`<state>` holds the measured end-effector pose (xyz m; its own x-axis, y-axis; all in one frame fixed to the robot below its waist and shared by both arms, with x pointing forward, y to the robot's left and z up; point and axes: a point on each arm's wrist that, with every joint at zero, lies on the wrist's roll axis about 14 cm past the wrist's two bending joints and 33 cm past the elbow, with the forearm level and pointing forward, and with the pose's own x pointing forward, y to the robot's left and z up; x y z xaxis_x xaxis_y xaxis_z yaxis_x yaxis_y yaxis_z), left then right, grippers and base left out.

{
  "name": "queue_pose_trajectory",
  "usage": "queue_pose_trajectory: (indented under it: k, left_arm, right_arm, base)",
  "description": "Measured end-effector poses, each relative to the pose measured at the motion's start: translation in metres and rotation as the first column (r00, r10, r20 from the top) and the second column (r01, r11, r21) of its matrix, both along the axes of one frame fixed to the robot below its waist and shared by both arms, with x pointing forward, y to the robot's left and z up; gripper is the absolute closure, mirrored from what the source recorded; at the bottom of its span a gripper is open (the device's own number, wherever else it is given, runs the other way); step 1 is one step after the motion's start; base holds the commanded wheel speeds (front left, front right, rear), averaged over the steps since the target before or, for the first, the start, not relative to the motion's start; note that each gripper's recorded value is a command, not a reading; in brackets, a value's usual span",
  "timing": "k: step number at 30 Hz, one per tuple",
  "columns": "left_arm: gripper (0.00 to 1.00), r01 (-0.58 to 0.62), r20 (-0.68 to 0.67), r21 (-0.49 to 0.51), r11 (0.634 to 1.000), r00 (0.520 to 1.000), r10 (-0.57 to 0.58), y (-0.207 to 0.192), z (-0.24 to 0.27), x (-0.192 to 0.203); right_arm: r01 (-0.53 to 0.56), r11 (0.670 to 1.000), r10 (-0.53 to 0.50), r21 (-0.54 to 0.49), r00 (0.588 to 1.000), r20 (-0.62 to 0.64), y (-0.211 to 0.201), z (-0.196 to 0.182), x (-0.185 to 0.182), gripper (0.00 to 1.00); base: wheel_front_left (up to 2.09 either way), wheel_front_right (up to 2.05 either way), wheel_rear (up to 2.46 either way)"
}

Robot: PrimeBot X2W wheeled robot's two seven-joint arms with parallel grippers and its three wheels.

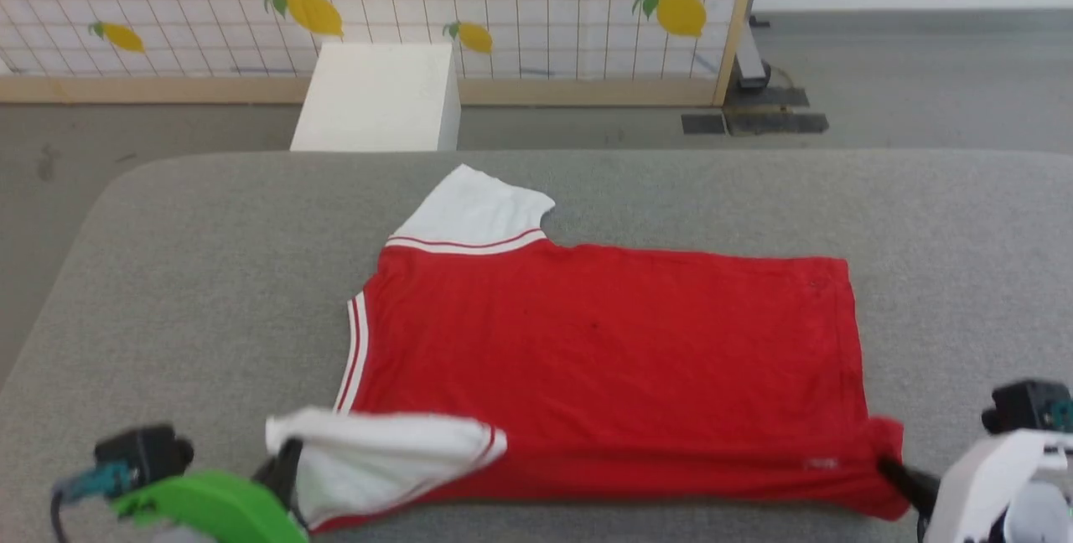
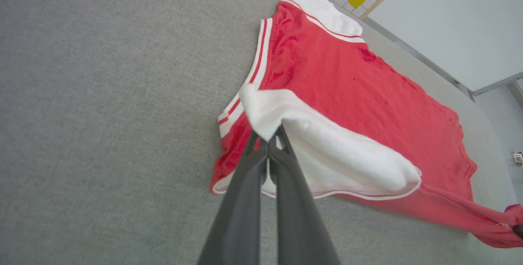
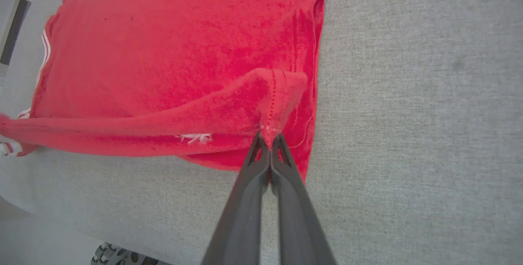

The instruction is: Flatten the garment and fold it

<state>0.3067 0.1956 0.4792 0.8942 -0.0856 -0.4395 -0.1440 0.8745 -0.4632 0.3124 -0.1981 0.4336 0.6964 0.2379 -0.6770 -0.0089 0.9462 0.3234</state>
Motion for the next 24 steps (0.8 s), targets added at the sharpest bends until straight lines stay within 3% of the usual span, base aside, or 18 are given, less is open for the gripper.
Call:
queue_pose_trajectory:
  k: [5, 11, 22, 23, 24]
  left_arm:
    - [1.0, 0.033, 0.061, 0.001, 0.999, 0.998, -0.033, -0.01, 0.005, 0.04]
    - [1.0, 0.06, 0.065, 0.033, 0.998, 0.996, -0.063, -0.01, -0.01, 0.082]
    - [1.0, 0.095, -0.04, 0.052, 0.994, 0.995, -0.093, -0.015, -0.068, 0.106]
    - [1.0, 0.096, -0.047, 0.052, 0.994, 0.995, -0.094, -0.015, -0.072, 0.107]
    - [1.0, 0.095, -0.054, 0.051, 0.994, 0.994, -0.092, -0.015, -0.076, 0.107]
  right_arm:
    - [0.002, 1.0, -0.001, -0.021, 1.0, 0.021, 0.001, 0.006, 0.029, 1.0]
    - [-0.004, 0.999, -0.001, -0.048, 0.995, -0.097, 0.001, -0.021, 0.044, 1.0]
    - [-0.028, 0.998, 0.013, -0.055, 0.967, -0.254, 0.006, -0.06, 0.047, 1.0]
    - [-0.029, 0.998, 0.014, -0.055, 0.967, -0.255, 0.006, -0.06, 0.047, 0.94]
    - [-0.028, 0.998, 0.014, -0.054, 0.967, -0.255, 0.006, -0.06, 0.048, 0.67]
  base:
    - [0.0, 0.0, 0.0]
    - [0.0, 0.0, 0.0]
    - [0.0, 0.0, 0.0]
    - [0.0, 0.0, 0.0]
    - [0.0, 0.0, 0.0]
